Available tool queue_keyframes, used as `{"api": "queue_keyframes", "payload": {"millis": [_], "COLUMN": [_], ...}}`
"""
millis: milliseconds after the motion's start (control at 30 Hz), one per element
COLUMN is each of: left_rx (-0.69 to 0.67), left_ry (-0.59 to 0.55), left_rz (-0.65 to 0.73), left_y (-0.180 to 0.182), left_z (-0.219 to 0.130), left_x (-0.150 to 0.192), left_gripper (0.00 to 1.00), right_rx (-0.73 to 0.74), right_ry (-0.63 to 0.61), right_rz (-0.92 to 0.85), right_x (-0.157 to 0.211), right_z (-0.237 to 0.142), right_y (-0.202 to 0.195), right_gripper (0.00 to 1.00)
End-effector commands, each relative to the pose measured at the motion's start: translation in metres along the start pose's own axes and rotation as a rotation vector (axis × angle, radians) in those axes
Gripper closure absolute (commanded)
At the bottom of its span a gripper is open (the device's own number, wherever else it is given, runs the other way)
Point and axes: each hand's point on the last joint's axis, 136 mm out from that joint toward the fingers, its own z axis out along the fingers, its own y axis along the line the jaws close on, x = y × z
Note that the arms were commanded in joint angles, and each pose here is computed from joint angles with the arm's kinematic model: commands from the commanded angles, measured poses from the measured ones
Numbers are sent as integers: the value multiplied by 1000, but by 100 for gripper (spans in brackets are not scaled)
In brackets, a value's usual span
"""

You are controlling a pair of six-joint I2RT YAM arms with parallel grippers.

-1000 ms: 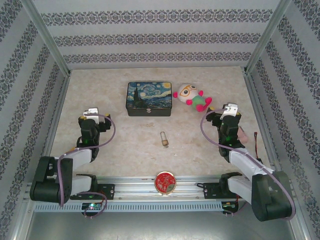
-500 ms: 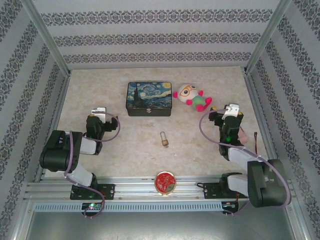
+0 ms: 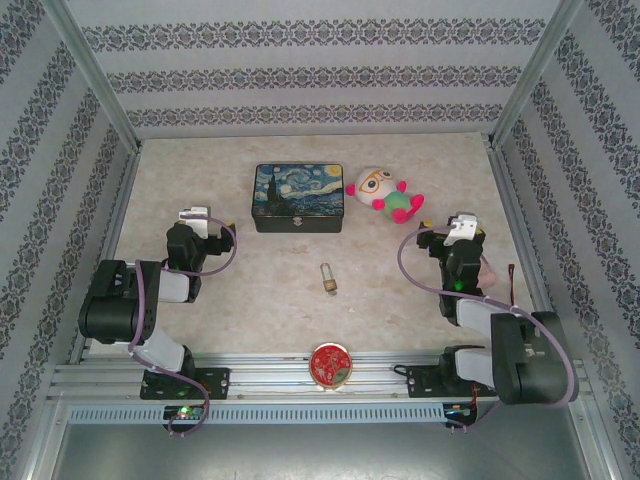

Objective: Unlock the padlock with the key

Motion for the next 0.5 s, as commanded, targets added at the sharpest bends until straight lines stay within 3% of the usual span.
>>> {"api": "queue_keyframes", "payload": {"millis": [0, 467], "left_rx": [-10, -6], "left_ry": [-15, -12], "left_rz": [-12, -9], "left_y": [5, 4], "left_z": [1, 1], "left_x": [-5, -4], "left_gripper": [1, 1], "right_rx": [-50, -136], "right_ry": [-53, 9], "right_rz": [-9, -27], "right_x": [-10, 12], "right_z": [2, 33], "right_y": [8, 26], "right_gripper": [2, 2]}}
